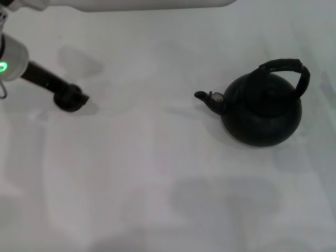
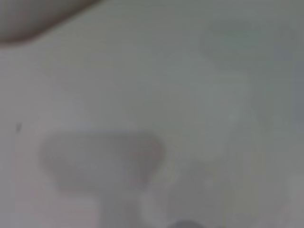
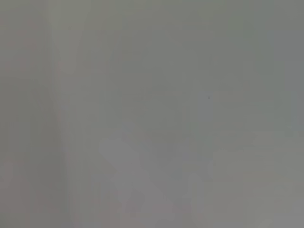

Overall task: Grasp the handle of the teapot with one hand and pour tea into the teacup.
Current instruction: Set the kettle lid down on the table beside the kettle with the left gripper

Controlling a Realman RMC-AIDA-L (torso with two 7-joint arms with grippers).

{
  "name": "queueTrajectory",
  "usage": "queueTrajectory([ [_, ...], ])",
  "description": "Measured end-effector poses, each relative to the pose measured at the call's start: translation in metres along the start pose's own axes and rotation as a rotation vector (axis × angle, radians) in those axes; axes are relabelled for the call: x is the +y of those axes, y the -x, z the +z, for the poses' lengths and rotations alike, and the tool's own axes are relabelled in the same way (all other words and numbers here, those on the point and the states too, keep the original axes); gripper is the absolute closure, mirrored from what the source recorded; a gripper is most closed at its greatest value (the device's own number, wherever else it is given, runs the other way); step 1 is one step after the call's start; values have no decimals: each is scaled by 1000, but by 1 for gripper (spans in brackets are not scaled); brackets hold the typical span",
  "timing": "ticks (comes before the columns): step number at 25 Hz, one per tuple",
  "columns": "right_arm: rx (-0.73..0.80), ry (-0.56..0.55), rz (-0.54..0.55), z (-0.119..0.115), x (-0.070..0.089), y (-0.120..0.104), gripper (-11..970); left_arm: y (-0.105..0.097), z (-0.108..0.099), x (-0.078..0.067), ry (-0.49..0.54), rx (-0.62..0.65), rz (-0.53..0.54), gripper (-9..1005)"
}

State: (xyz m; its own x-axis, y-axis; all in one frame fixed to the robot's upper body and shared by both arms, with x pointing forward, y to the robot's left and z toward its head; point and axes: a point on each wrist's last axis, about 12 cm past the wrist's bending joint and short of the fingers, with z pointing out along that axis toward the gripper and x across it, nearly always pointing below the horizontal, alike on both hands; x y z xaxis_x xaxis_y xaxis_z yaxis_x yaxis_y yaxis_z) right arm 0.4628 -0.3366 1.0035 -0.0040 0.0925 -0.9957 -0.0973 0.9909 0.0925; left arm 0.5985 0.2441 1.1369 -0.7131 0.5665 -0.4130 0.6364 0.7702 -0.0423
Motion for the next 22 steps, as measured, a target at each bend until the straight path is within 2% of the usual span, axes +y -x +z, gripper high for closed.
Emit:
queueTrajectory([
  [4, -3, 1, 1, 0, 1, 0, 86, 23, 1, -18, -41, -35, 79, 320],
  [8, -5, 3, 3, 1, 1, 1, 86, 51, 9, -51, -81, -44, 235, 321],
  [12, -8, 5, 4, 2, 2, 1, 87, 70, 16, -84, -99, -16, 389, 321],
  [16, -10, 6, 5, 2, 2, 1, 87, 77, 22, -106, -118, -10, 477, 321],
  [22, -10, 6, 5, 2, 2, 1, 87, 77, 33, -124, -149, -19, 532, 322],
])
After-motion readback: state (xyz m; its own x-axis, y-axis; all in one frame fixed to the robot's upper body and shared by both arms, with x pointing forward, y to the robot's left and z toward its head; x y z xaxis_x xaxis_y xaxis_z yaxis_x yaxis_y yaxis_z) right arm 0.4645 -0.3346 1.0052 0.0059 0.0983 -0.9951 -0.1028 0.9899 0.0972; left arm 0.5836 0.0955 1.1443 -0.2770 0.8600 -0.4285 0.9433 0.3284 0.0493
